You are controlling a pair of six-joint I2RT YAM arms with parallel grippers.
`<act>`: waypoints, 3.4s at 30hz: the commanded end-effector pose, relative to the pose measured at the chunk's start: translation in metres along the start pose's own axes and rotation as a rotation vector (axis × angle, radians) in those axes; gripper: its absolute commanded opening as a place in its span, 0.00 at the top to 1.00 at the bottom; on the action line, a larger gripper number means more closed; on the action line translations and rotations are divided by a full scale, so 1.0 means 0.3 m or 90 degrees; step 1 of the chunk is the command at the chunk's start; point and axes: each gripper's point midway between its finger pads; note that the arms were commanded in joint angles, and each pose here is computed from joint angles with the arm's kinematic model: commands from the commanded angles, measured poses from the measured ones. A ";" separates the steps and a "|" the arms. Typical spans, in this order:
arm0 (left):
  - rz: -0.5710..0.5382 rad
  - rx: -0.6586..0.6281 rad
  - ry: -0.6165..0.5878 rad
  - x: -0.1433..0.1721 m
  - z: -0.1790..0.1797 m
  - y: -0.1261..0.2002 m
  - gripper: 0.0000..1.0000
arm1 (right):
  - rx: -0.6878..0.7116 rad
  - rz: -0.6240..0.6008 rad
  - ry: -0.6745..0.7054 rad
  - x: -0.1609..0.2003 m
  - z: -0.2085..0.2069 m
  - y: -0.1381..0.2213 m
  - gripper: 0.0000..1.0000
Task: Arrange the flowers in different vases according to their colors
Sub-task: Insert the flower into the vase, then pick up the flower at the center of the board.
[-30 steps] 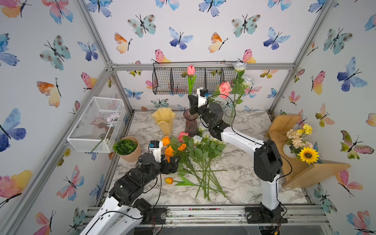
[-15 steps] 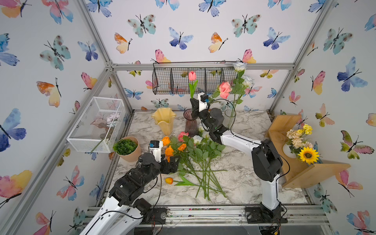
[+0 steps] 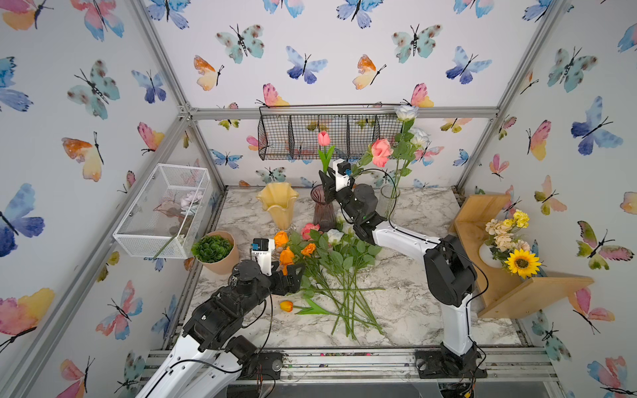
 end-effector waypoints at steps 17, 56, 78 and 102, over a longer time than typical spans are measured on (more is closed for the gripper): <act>-0.014 -0.008 0.000 -0.010 0.011 -0.004 0.01 | 0.109 0.275 -0.197 -0.174 0.036 0.383 0.43; 0.009 -0.005 -0.004 0.009 0.007 -0.030 0.01 | 0.166 0.849 -0.316 0.752 0.083 0.811 0.80; 0.004 -0.009 -0.004 0.005 0.011 -0.026 0.01 | 0.171 0.892 -0.307 0.869 0.084 0.817 0.79; 0.001 -0.013 -0.002 0.003 0.015 -0.025 0.01 | 0.106 0.769 -0.178 0.532 0.102 0.740 0.98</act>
Point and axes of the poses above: each gripper's point midway between its finger pads, its own y axis back along the fingers, its own z axis along the line the jaws close on, x = y × z, and after that the axes turned 11 degrees about -y, right-handed
